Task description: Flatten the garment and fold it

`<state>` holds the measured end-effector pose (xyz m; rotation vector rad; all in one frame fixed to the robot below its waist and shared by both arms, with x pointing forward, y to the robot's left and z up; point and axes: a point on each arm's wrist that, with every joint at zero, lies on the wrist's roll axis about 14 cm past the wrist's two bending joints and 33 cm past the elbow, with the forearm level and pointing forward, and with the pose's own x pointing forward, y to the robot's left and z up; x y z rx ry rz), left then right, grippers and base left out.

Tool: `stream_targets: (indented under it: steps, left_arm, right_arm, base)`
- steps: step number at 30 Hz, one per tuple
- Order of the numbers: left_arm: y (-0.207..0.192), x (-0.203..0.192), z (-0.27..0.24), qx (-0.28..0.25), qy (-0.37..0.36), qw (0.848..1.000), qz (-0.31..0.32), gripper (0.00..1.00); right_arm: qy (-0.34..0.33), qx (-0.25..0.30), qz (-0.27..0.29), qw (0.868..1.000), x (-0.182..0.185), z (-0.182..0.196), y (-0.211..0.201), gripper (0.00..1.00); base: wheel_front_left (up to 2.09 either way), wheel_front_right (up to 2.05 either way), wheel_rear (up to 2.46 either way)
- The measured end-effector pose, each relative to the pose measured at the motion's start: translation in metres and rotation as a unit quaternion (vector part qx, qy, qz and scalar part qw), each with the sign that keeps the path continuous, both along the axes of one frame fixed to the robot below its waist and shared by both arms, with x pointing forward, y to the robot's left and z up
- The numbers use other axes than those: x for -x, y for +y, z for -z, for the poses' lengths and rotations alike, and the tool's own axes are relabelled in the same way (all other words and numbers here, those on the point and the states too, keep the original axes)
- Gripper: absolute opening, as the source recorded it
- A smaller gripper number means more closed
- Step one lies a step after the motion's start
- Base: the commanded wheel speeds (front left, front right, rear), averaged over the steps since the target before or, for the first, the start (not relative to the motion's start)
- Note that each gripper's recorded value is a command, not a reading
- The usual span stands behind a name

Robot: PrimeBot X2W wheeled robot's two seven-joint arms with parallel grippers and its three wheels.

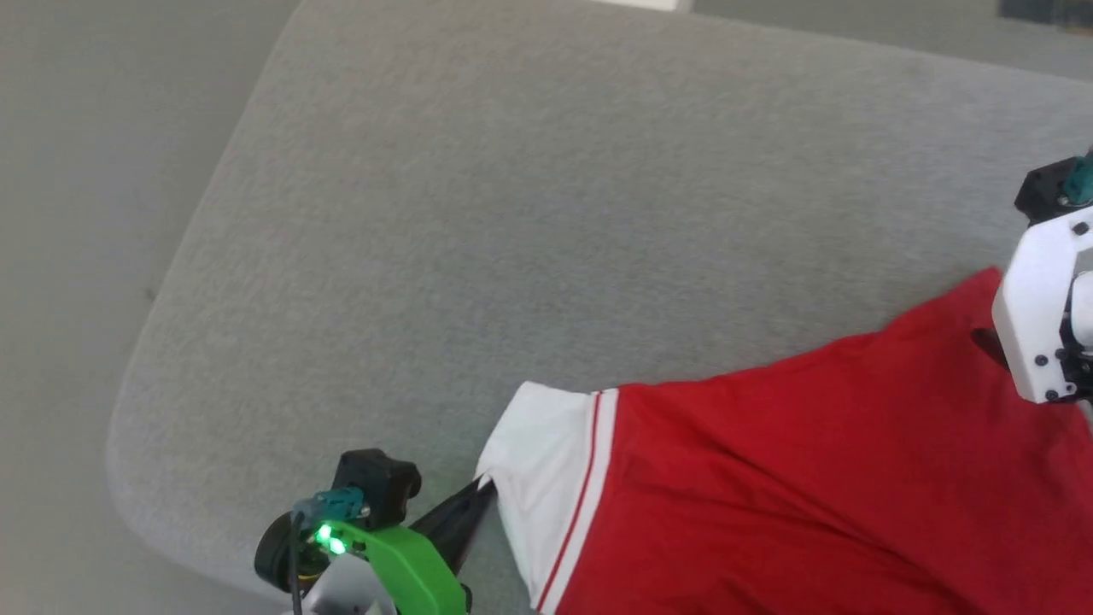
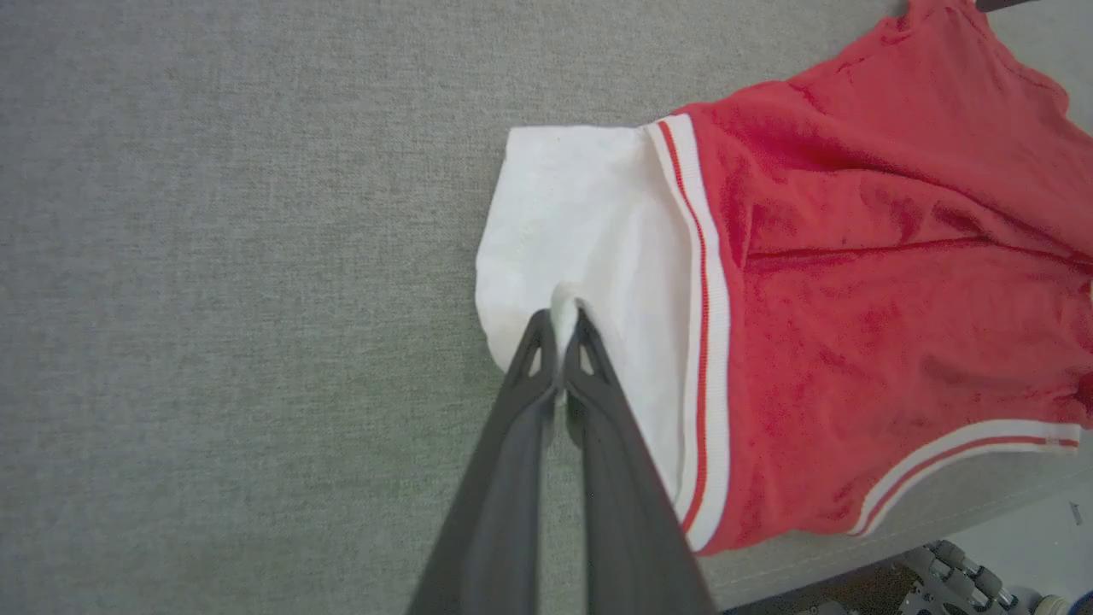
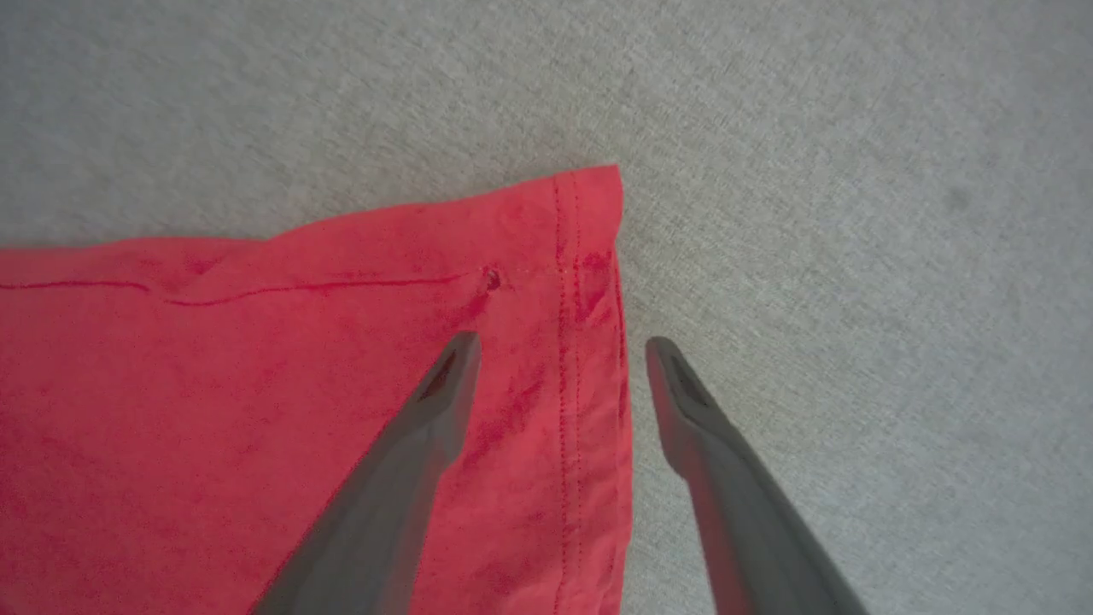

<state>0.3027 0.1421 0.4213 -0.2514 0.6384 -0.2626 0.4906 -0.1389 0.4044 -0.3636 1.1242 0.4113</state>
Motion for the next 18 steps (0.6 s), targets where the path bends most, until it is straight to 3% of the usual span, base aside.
stream_targets:
  steps: [8, 9, 10, 11, 18]
  left_arm:
    - [0.009, 0.004, 0.012, -0.001, 0.021, 0.999, -0.030, 0.00]
    - [0.009, 0.005, 0.014, -0.001, 0.025, 0.999, -0.030, 0.00]
    - [0.010, 0.006, 0.015, -0.002, 0.028, 0.999, -0.032, 0.00]
    - [0.011, 0.007, 0.017, -0.003, 0.031, 0.999, -0.034, 0.00]
    - [0.013, 0.008, 0.015, -0.006, 0.026, 0.999, -0.034, 0.00]
  right_arm:
    - [0.051, 0.033, -0.031, 0.998, -0.006, 0.042, 0.010, 1.00]
    - [0.054, 0.034, -0.034, 0.997, -0.007, 0.044, 0.011, 0.49]
    - [0.056, 0.034, -0.037, 0.997, -0.007, 0.046, 0.012, 0.11]
    - [0.055, 0.033, -0.040, 0.997, -0.008, 0.048, 0.014, 0.00]
    - [0.018, 0.004, -0.036, 0.999, -0.016, 0.043, 0.018, 0.00]
  base:
    - [0.00, 0.00, 0.00]
    - [0.00, 0.00, 0.00]
    - [0.00, 0.00, 0.00]
    - [0.00, 0.00, 0.00]
    - [0.00, 0.00, 0.00]
